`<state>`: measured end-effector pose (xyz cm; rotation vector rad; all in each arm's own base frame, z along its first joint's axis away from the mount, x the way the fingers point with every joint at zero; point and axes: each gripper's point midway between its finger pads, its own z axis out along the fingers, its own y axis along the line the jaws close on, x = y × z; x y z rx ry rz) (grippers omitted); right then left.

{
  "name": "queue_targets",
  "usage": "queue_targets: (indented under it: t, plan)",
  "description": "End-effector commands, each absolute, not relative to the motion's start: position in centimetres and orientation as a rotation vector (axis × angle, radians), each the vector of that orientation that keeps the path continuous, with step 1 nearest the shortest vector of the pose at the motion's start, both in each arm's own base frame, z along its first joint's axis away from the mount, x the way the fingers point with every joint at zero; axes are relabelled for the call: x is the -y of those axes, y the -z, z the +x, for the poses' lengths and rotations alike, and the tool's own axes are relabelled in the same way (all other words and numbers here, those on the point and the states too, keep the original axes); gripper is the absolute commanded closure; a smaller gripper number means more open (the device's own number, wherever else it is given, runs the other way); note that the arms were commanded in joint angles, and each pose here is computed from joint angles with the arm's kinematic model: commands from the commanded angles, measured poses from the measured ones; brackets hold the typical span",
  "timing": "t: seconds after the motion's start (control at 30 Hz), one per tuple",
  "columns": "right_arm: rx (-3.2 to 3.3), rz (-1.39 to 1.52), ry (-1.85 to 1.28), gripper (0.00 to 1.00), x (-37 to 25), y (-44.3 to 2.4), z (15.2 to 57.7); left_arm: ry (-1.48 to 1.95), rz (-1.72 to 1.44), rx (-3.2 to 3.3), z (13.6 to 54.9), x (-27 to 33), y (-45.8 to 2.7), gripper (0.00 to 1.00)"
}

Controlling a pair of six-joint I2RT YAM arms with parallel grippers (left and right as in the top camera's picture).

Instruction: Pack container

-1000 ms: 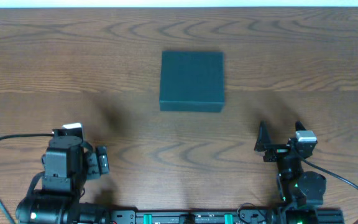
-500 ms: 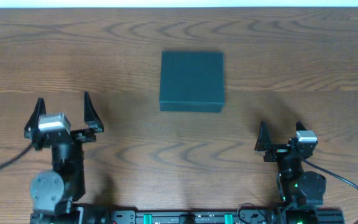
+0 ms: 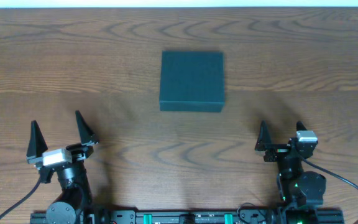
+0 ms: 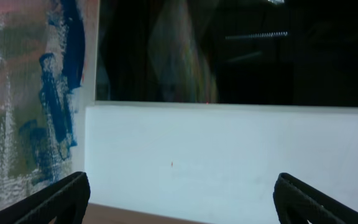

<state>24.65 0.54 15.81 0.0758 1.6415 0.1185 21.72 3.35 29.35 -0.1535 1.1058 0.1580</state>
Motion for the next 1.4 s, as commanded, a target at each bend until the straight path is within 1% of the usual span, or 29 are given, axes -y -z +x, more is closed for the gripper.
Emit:
queue_targets:
  t: [0.0, 0.1, 0.23, 0.3, 0.5, 0.67, 0.7, 1.37]
  plan:
    - [-1.641, 0.091, -0.11, 0.01, -0.2, -15.7, 24.6, -0.218, -0.088, -1.122, 21.9, -3.0, -28.1, 0.05]
    - [-1.641, 0.091, -0.11, 0.01, -0.2, -15.7, 24.6, -0.255, -0.018, -1.193, 22.7, -2.5, -26.6, 0.05]
    - [-1.641, 0.091, -0.11, 0.01, -0.2, -15.7, 24.6, -0.167, -0.069, -1.365, 24.0, -2.4, -22.5, 0.05]
    - [-1.641, 0.091, -0.11, 0.01, -0.2, -15.7, 24.6, -0.147, -0.053, -1.417, 24.3, -2.1, -21.2, 0.05]
    - [-1.641, 0.091, -0.11, 0.01, -0.2, -15.7, 24.6, 0.001, -0.198, -1.602, 24.5, -2.0, -16.4, 0.05]
    - [-1.641, 0.091, -0.11, 0.01, -0.2, -15.7, 24.6, 0.006, -0.201, -1.719, 24.3, -1.8, -13.5, 0.05]
    - [-1.641, 0.091, -0.11, 0.01, -0.2, -15.7, 24.6, -0.002, -0.165, -1.722, 24.3, -1.6, -13.6, 0.05]
    - [-1.641, 0.091, -0.11, 0.01, -0.2, -15.7, 24.6, -0.002, -0.167, -1.719, 24.3, -1.6, -13.6, 0.05]
